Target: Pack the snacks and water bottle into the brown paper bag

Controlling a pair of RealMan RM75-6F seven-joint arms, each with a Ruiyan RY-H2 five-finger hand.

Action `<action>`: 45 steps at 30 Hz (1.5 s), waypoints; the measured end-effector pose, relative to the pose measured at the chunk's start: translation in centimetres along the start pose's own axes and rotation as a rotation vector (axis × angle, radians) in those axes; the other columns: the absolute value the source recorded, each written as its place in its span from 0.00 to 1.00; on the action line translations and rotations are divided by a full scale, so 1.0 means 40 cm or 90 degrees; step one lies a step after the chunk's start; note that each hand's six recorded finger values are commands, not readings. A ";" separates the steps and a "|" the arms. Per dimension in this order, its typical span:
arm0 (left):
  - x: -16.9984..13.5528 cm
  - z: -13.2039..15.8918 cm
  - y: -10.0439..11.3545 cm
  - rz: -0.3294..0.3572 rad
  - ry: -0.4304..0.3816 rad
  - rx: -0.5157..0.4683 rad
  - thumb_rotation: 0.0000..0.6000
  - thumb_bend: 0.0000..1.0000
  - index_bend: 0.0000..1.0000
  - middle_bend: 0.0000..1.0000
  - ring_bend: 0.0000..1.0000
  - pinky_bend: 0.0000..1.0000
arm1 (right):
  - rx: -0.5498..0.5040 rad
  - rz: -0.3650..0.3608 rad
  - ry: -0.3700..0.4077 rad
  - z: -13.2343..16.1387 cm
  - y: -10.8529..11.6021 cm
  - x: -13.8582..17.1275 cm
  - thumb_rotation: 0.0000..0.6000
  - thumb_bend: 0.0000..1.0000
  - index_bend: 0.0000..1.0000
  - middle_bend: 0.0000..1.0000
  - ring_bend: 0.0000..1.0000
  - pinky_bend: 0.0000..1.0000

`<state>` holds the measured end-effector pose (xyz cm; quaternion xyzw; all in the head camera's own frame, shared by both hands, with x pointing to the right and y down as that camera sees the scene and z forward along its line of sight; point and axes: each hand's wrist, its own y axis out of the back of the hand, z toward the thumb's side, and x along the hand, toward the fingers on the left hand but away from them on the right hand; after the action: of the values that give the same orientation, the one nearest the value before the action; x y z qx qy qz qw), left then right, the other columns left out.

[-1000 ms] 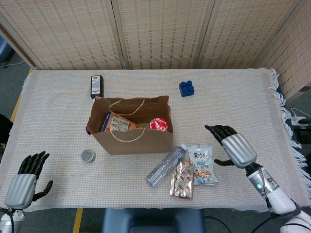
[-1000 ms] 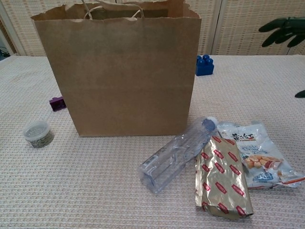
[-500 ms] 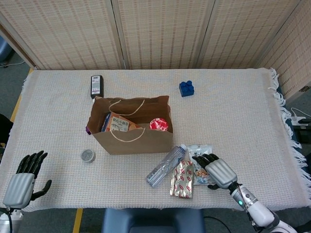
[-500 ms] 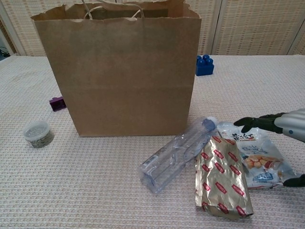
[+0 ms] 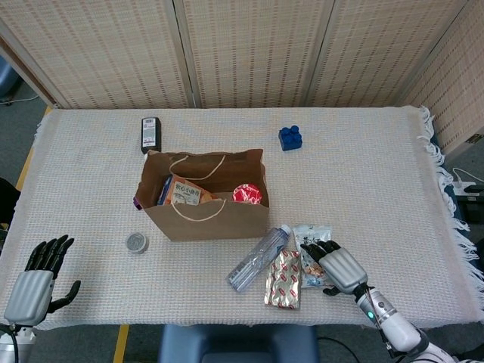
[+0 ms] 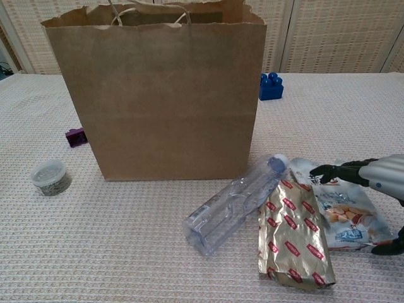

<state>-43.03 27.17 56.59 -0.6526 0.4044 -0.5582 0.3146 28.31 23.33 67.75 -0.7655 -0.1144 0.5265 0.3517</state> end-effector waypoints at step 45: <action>-0.003 0.012 0.002 0.004 -0.009 0.004 1.00 0.36 0.00 0.00 0.00 0.03 | -0.238 -0.503 0.040 -0.036 0.541 0.121 1.00 0.54 0.68 0.56 0.63 0.69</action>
<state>-42.60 27.23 56.37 -0.6541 0.4025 -0.5538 0.3216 27.40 9.64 50.27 -0.7291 -0.4808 0.2984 0.3849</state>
